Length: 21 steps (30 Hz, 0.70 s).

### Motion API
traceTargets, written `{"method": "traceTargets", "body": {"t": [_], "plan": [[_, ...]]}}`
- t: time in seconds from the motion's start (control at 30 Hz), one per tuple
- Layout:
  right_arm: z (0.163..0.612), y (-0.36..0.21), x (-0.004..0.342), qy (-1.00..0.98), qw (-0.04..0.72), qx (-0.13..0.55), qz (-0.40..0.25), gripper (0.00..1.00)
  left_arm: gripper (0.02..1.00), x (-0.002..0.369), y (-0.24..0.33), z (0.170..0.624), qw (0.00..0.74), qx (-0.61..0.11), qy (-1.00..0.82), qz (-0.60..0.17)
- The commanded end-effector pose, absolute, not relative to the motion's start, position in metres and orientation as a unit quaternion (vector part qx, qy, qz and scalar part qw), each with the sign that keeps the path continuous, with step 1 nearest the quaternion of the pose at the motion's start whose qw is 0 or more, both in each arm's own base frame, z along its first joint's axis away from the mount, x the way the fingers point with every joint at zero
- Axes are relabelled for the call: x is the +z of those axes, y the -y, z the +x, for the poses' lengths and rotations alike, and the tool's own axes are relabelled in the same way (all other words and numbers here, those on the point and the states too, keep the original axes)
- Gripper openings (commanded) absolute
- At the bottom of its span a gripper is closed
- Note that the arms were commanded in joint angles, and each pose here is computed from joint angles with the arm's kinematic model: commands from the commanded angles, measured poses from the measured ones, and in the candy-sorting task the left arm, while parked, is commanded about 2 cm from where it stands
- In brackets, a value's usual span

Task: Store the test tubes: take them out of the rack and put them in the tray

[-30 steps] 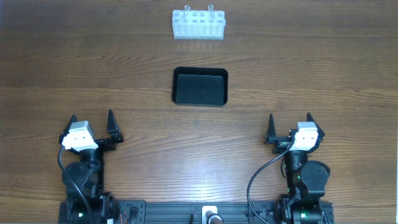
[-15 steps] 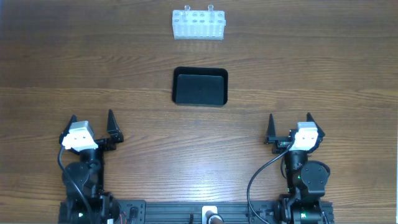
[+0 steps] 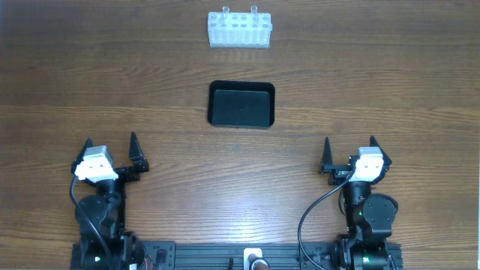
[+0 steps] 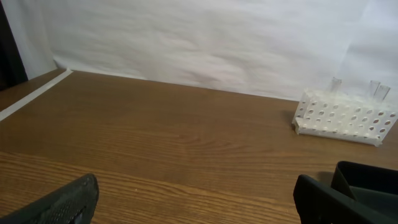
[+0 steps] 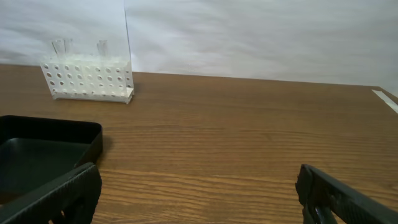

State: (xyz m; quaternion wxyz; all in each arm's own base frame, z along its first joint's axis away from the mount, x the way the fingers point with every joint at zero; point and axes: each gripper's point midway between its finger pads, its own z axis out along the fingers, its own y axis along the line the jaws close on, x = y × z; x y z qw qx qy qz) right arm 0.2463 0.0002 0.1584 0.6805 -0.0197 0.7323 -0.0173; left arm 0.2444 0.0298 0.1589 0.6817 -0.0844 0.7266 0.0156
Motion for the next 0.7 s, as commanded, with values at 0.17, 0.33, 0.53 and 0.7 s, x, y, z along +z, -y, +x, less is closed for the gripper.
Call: {"method": "traceTargets", "body": {"t": [0.17,0.33,0.53,0.7], "plan": [[0.246,-0.002,0.157,-0.733,0.68,-0.011,-0.021,0.991,0.998,0.158,-0.032,0.244,0.682,0.023,-0.726,-0.084],[0.246,-0.002,0.157,-0.733,0.68,-0.012,-0.021,0.993,0.998,0.161,-0.027,0.246,0.676,0.014,-0.733,-0.075],[0.246,-0.002,0.157,-0.733,0.68,-0.012,-0.021,0.993,0.998,0.203,-0.011,0.251,0.678,-0.008,-0.733,-0.052],[0.246,-0.002,0.157,-0.733,0.68,-0.012,-0.021,0.991,0.998,0.25,0.007,0.262,0.683,-0.031,-0.73,-0.027]]}}
